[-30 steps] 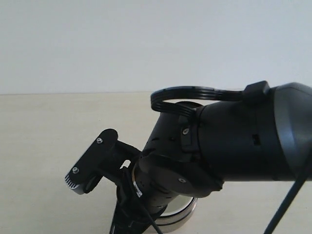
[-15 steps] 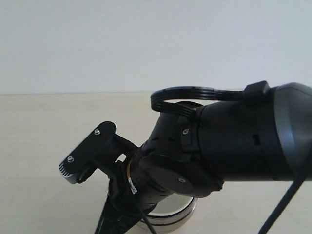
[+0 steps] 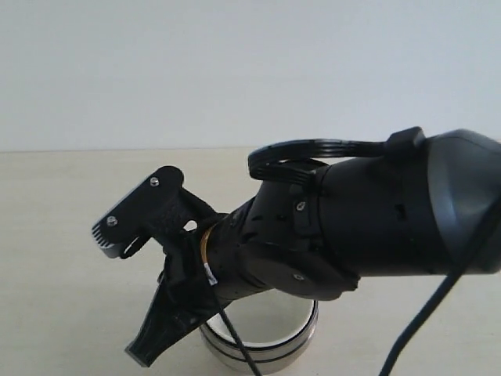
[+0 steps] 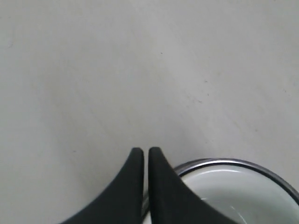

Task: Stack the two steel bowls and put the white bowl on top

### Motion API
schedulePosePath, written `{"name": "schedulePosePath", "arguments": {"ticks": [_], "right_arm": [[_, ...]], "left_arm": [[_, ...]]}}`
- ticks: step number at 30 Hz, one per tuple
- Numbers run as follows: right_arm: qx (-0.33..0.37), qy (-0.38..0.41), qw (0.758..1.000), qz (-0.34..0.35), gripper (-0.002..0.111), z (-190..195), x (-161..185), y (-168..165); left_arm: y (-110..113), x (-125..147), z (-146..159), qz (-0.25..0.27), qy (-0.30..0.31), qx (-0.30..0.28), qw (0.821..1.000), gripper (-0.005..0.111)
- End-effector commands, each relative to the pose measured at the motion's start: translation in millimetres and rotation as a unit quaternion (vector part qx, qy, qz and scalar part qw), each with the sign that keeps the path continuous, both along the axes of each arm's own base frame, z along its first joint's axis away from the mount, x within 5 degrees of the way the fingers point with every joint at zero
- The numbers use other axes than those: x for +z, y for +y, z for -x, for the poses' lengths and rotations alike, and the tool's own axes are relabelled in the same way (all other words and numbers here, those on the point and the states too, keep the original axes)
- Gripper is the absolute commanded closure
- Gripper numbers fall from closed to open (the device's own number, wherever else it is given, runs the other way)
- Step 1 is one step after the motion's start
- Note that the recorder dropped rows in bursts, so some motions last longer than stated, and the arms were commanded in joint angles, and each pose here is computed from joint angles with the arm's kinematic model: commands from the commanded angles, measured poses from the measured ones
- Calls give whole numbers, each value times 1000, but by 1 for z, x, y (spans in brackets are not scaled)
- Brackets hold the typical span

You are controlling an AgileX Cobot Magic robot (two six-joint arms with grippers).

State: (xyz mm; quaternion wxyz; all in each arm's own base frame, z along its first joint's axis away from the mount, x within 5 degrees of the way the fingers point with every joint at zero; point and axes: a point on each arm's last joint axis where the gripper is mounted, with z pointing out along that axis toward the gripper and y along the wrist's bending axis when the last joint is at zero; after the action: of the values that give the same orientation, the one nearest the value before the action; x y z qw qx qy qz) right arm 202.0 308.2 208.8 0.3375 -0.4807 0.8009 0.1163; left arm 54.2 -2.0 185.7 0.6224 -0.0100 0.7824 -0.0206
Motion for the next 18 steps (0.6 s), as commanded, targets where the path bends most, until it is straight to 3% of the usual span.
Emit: {"name": "schedulePosePath", "arguments": {"ticks": [1,8,18], "right_arm": [[-32,18,999,13,108,-18,-21,-6],[-19,13,1000,-9,108,-20,-30,2],[-24,-18,999,-45,108,-14,20,-10]], "left_arm": [[0,0,0,2,-4,-2,1000,103],[0,0,0,2,-4,-2,1000,103],[0,0,0,2,-4,-2,1000,103]]}}
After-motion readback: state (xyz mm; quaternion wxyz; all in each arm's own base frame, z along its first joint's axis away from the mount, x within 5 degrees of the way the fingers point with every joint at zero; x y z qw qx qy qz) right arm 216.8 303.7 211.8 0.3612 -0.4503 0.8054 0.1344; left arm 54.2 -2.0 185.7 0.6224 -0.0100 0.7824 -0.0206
